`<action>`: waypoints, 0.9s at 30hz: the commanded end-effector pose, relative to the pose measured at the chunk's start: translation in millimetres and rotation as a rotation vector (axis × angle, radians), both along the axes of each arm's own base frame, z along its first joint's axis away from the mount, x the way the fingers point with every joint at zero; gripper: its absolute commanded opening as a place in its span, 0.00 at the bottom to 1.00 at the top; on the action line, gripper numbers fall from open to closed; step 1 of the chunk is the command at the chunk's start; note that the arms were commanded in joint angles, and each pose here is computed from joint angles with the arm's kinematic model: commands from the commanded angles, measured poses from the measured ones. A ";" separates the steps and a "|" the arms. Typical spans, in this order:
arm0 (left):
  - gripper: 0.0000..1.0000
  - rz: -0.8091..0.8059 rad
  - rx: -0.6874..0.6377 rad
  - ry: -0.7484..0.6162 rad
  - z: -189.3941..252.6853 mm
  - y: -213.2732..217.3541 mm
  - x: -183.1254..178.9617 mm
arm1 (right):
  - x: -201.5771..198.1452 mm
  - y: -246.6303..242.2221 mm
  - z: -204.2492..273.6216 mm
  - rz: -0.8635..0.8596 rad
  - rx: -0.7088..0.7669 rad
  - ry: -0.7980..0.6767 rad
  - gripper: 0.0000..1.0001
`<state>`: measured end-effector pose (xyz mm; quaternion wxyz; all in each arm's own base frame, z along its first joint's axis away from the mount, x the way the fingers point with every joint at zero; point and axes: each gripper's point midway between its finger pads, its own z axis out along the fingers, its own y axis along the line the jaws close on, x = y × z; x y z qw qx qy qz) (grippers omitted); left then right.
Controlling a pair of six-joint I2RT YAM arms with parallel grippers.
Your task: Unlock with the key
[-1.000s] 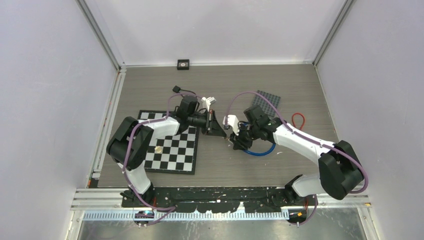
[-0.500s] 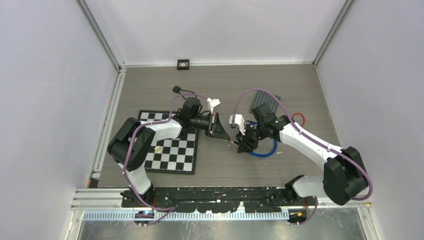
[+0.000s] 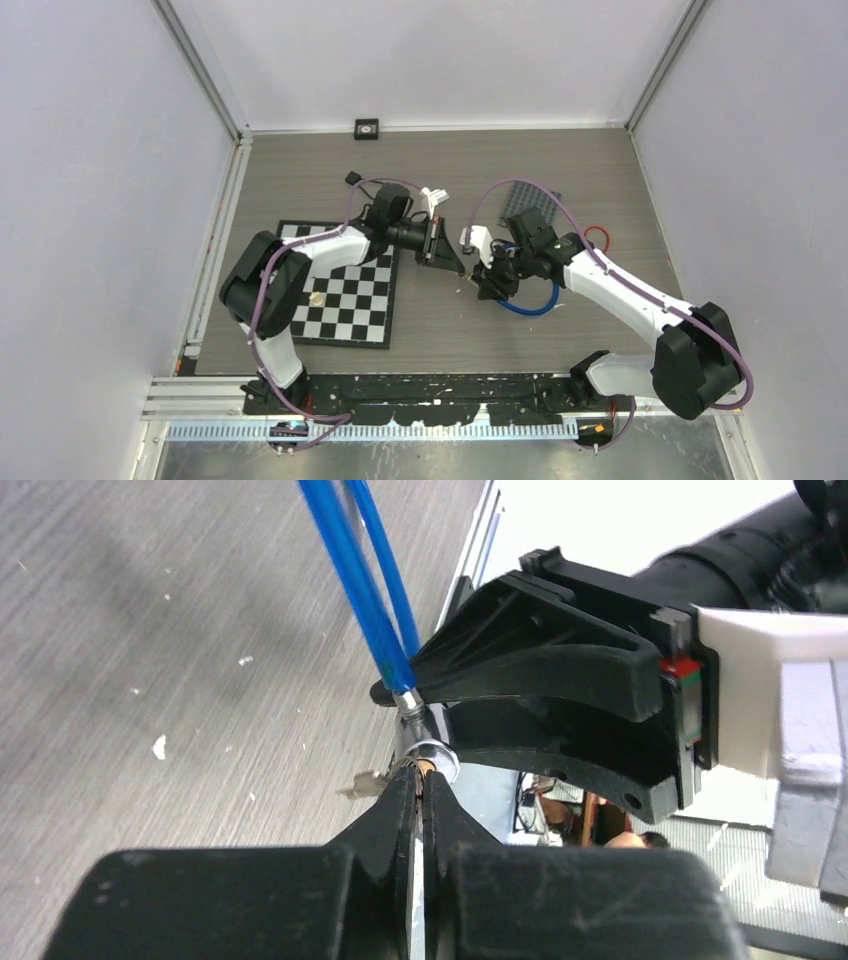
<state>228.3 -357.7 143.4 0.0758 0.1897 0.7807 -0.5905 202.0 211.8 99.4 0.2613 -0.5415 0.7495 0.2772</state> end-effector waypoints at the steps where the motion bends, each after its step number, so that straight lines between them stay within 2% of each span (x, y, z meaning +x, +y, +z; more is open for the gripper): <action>1: 0.00 -0.040 0.059 0.246 -9.1 -8.2 -15.7 | 61.8 8.0 44.6 -0.128 0.045 -0.323 0.00; 7: 0.00 -0.028 0.071 0.400 -16.6 -14.4 -16.2 | 72.0 6.6 36.8 -0.159 -0.028 -0.387 0.00; 13: 0.00 -0.052 0.064 0.441 -15.2 -29.2 -27.2 | 74.6 10.0 37.1 -0.172 -0.031 -0.389 0.00; 18: 0.00 -0.089 0.006 0.323 -12.9 -31.4 -26.0 | 65.1 13.7 37.2 -0.134 0.009 -0.342 0.00; 27: 0.00 -0.191 -0.036 -0.082 -11.0 -14.0 -28.2 | 47.6 13.8 46.7 -0.091 0.147 -0.185 0.01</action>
